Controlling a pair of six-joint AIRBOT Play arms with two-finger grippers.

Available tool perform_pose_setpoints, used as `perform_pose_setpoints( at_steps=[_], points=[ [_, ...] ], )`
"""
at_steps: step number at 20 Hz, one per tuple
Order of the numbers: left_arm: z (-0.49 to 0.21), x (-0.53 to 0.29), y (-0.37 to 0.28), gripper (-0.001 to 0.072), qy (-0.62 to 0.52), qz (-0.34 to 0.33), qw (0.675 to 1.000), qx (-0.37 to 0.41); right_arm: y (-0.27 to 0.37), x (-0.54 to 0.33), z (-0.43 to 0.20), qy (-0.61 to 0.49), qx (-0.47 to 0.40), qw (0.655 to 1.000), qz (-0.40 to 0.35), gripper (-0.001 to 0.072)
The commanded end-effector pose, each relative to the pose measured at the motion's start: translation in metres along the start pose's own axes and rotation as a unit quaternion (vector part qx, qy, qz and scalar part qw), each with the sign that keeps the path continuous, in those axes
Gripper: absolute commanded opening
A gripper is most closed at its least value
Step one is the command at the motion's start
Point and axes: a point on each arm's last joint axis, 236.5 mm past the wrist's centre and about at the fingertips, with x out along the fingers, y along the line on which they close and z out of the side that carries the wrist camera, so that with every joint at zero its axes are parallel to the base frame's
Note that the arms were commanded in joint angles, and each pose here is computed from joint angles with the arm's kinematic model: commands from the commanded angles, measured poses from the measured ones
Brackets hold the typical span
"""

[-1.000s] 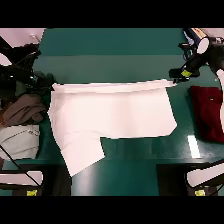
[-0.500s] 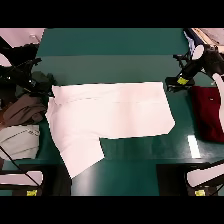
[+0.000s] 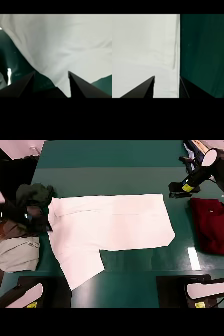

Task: Fold the shirts.

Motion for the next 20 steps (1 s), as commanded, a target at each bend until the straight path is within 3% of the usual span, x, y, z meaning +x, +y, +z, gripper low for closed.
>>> perform_pose_setpoints(
  at_steps=[1, 7, 14, 20],
  points=[
    [-0.076, 0.037, -0.008, 0.0500, 0.037, -0.026, 0.998, -0.047, 0.001, -0.007, 0.004, -0.017, -0.002, 1.000, 0.001, 0.0368],
    [-0.134, 0.079, -0.017, 0.0500, 0.110, -0.065, 0.988, -0.084, 0.001, -0.007, 0.004, -0.017, -0.003, 1.000, 0.001, 0.0368],
    [-0.111, 0.088, -0.016, 0.0500, 0.059, -0.069, 0.991, -0.097, 0.001, -0.007, 0.005, -0.017, -0.002, 1.000, 0.001, 0.0368],
    [-0.118, 0.100, -0.018, 0.0500, 0.092, -0.073, 0.988, -0.105, 0.001, -0.007, 0.005, -0.018, -0.003, 1.000, 0.001, 0.0368]
  ],
)
